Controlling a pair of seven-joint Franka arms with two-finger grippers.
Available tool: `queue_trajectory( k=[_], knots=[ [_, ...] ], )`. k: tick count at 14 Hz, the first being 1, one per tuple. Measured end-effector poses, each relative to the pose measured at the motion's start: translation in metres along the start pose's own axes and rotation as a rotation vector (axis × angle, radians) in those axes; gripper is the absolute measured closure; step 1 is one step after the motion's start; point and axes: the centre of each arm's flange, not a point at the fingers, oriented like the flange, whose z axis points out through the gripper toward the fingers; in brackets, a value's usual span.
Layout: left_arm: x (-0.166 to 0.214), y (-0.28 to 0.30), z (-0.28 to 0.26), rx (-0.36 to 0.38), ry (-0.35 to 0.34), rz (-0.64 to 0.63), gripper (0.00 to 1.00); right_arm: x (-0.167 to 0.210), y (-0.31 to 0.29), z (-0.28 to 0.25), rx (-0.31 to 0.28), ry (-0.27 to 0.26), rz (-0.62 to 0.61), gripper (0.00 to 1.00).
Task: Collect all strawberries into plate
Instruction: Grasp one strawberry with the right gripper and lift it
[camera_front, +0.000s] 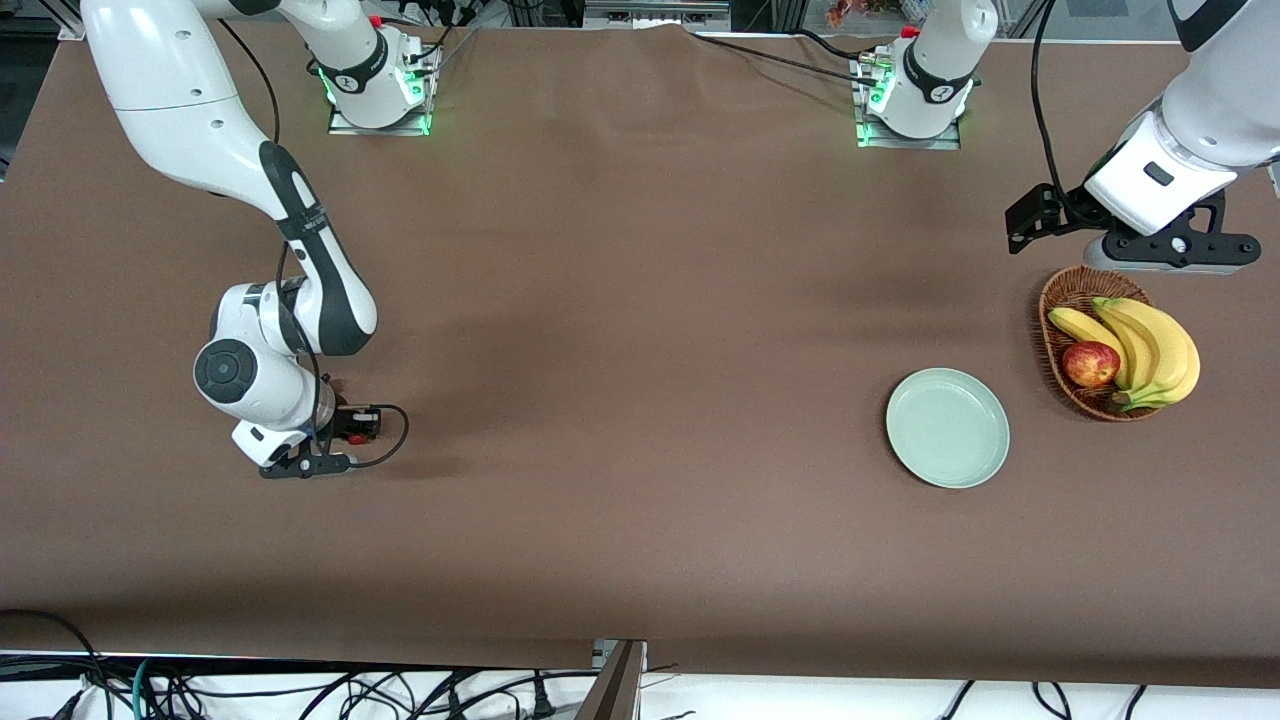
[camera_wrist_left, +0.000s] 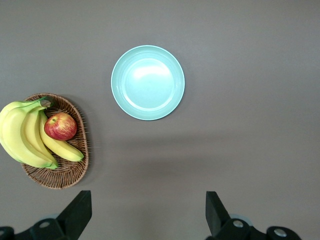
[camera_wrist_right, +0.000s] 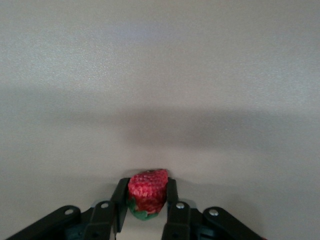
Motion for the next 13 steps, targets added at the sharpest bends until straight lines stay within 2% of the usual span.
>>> queue_trajectory(
  k=[3,5,9,13],
  knots=[
    [0.0,0.0,0.0,0.0,0.0,0.0,0.0,0.0,-0.011,-0.002,0.01,-0.001,-0.013,0.66],
    [0.0,0.0,0.0,0.0,0.0,0.0,0.0,0.001,-0.049,-0.011,0.048,0.009,0.012,0.66],
    [0.0,0.0,0.0,0.0,0.0,0.0,0.0,-0.006,-0.195,-0.048,0.155,0.03,0.238,0.66],
    [0.0,0.002,0.0,0.0,0.0,0.003,0.0,-0.046,-0.352,-0.052,0.199,0.023,0.349,0.66]
  ],
)
